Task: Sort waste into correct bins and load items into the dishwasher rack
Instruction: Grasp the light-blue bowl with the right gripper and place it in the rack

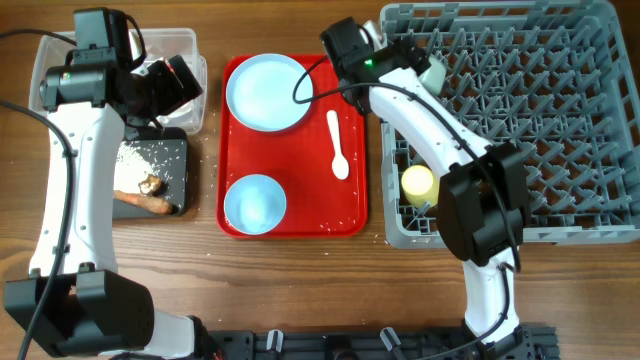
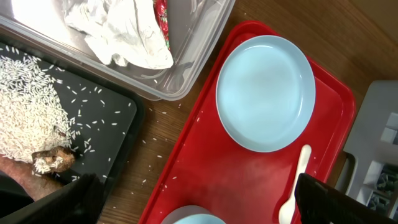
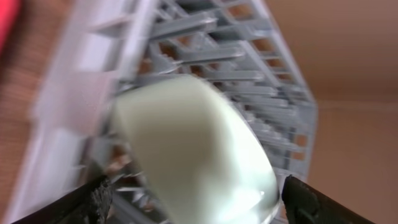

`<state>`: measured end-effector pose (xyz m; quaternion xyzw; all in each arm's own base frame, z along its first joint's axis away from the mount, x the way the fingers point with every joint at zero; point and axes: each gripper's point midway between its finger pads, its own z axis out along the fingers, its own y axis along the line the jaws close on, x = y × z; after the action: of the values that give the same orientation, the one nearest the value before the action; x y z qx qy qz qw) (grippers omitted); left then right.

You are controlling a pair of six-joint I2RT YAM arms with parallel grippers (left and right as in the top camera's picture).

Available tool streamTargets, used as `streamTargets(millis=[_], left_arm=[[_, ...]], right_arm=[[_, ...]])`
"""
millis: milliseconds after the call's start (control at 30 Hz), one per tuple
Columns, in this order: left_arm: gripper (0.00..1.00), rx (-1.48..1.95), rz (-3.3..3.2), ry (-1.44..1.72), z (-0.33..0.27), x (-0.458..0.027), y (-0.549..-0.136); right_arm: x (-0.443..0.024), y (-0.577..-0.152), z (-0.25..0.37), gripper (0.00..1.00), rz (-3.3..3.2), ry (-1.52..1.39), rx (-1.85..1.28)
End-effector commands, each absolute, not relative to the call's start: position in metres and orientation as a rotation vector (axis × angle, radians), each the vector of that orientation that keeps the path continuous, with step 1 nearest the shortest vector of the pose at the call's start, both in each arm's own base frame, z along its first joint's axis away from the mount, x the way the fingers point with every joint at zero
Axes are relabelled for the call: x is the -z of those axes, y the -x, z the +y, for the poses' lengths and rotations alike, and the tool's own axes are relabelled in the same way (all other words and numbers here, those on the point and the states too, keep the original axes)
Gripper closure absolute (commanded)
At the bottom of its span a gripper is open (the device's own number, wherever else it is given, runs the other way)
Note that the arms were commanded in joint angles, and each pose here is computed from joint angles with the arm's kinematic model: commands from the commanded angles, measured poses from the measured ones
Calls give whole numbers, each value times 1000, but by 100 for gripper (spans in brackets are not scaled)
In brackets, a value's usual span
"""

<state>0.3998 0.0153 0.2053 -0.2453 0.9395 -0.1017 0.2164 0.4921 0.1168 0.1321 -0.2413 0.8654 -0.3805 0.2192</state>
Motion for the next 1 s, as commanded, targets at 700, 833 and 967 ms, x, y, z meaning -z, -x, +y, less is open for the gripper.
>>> streamTargets(millis=[700, 833, 967], left_arm=[[0, 275, 2580, 676, 18, -210, -404], [0, 275, 2580, 676, 18, -210, -404], [0, 275, 2580, 676, 18, -210, -404]], right_arm=[[-14, -290, 352, 70, 3118, 432, -671], [-14, -295, 352, 96, 3112, 395, -676], [-68, -335, 327, 96, 3002, 339, -678]])
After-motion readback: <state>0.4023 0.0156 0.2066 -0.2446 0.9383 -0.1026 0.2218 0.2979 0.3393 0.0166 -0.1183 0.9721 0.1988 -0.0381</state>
